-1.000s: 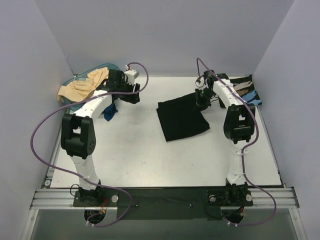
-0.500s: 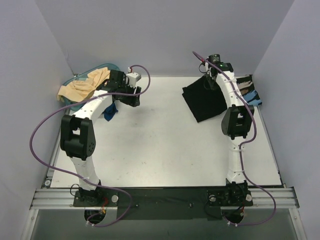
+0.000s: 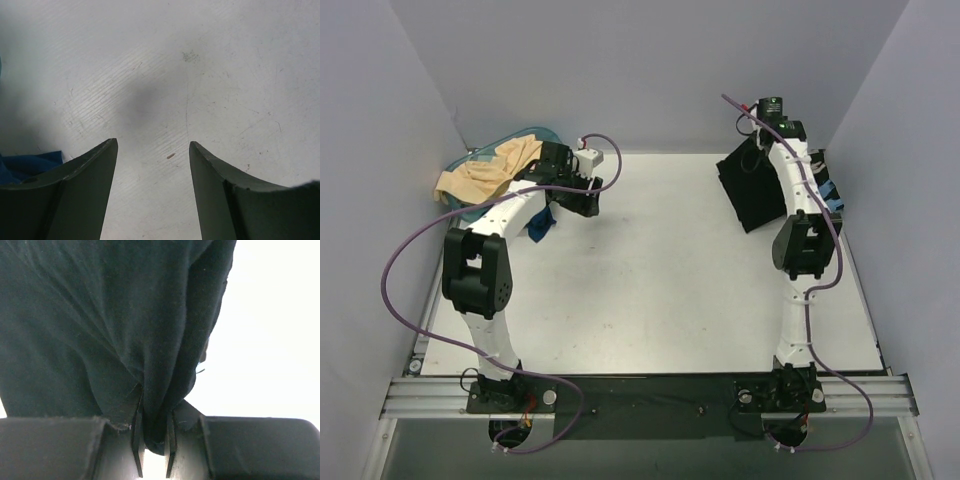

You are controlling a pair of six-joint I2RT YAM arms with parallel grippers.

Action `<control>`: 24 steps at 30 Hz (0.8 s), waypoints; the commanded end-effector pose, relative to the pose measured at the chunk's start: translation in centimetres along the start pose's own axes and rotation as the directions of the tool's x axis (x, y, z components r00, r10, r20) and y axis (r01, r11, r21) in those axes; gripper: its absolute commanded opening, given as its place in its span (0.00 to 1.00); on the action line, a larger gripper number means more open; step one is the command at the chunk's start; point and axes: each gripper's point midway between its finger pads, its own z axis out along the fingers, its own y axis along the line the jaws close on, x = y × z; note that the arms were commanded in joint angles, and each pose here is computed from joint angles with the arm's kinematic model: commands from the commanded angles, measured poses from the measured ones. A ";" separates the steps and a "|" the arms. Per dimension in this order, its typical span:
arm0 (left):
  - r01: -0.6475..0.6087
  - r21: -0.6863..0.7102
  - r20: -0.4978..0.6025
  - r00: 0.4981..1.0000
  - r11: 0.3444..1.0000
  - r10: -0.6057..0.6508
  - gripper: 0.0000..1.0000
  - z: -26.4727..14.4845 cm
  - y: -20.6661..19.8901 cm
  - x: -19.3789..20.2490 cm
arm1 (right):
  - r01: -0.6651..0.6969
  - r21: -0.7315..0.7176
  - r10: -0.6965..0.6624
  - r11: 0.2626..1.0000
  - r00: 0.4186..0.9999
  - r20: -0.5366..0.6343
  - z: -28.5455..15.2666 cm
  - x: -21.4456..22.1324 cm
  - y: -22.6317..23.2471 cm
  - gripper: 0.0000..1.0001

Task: Fold and stack the t-shirts
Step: Put the neatly folded tshirt into the corner of the board with the right arm

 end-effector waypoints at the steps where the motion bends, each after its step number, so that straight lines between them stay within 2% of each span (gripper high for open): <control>1: -0.020 -0.002 0.031 0.999 1.000 0.021 0.69 -0.4 0.1 -1.4 | -0.103 0.145 0.078 0.984 0.983 0.168 -6.9 -3.3 -7.8 0.00; 9: -0.018 0.000 0.021 1.000 1.000 0.018 0.70 -0.2 0.0 -0.9 | -0.136 0.164 0.105 0.977 0.978 0.182 -7.8 -2.7 -10.1 0.00; 13: -0.017 -0.001 0.016 1.000 1.000 0.017 0.70 -0.2 0.0 -0.6 | -0.084 0.120 0.064 0.989 0.984 0.166 -6.1 -2.1 -9.1 0.00; 20: -0.021 -0.009 -0.009 1.000 1.000 0.021 0.70 -0.1 0.1 0.2 | -0.144 0.140 0.132 0.980 0.987 0.086 -2.0 2.0 -12.1 0.00; 24: -0.031 -0.012 -0.018 0.999 0.999 0.030 0.70 -0.3 0.1 0.3 | -0.183 0.136 0.172 0.974 0.981 0.085 -0.2 3.1 -12.7 0.00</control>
